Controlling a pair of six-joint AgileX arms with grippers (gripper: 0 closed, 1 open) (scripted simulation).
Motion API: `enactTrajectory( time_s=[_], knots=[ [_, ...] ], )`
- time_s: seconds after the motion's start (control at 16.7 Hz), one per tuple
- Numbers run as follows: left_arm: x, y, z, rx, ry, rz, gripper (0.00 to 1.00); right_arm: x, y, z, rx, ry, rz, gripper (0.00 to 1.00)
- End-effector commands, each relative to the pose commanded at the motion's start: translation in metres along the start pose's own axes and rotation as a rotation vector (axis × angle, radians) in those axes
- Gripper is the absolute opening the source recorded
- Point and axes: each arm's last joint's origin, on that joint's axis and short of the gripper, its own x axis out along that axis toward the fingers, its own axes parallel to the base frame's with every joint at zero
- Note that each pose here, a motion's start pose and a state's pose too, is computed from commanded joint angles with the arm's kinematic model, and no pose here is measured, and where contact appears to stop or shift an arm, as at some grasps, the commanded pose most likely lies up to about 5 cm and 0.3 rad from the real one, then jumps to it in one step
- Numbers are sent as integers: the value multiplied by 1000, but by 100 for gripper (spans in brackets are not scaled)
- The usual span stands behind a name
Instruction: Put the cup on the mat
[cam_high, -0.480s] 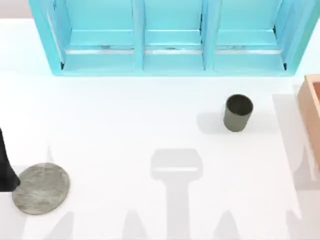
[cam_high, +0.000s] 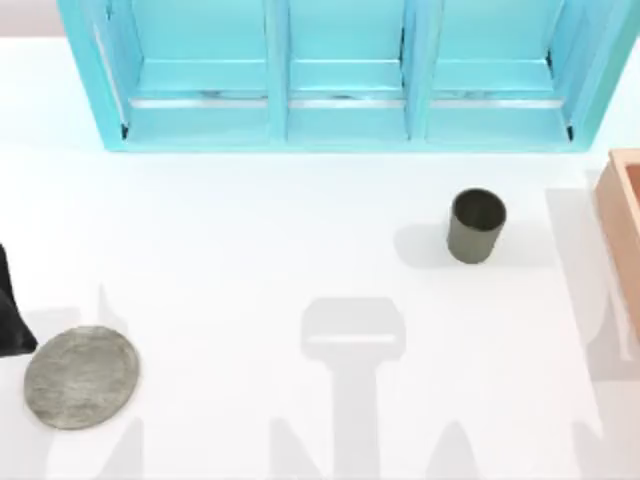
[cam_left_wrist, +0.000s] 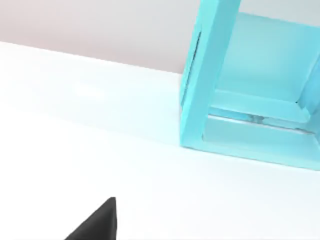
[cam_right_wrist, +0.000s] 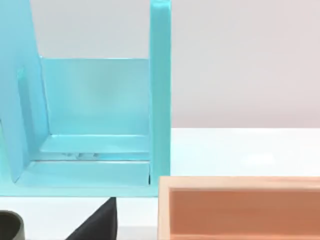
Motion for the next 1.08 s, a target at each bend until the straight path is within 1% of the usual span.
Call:
enactTrajectory(
  time_s=[0.18, 0.36, 0.48, 0.66, 0.84, 0.96, 1.08],
  knots=[
    [10, -9, 34, -190, 182, 33, 100, 0, 0, 0, 0, 0, 0, 100],
    [38, -24, 79, -425, 371, 98, 100, 0, 0, 0, 0, 0, 0, 100],
    [70, -39, 110, -597, 482, 154, 100, 0, 0, 0, 0, 0, 0, 100],
    [133, -70, 147, -857, 622, 245, 100, 0, 0, 0, 0, 0, 0, 100],
    [201, -114, 163, -1092, 745, 326, 100, 0, 0, 0, 0, 0, 0, 100],
    [237, -150, 162, -1220, 827, 373, 100, 0, 0, 0, 0, 0, 0, 100],
    [260, -189, 155, -1320, 912, 421, 100, 0, 0, 0, 0, 0, 0, 100]
  ],
)
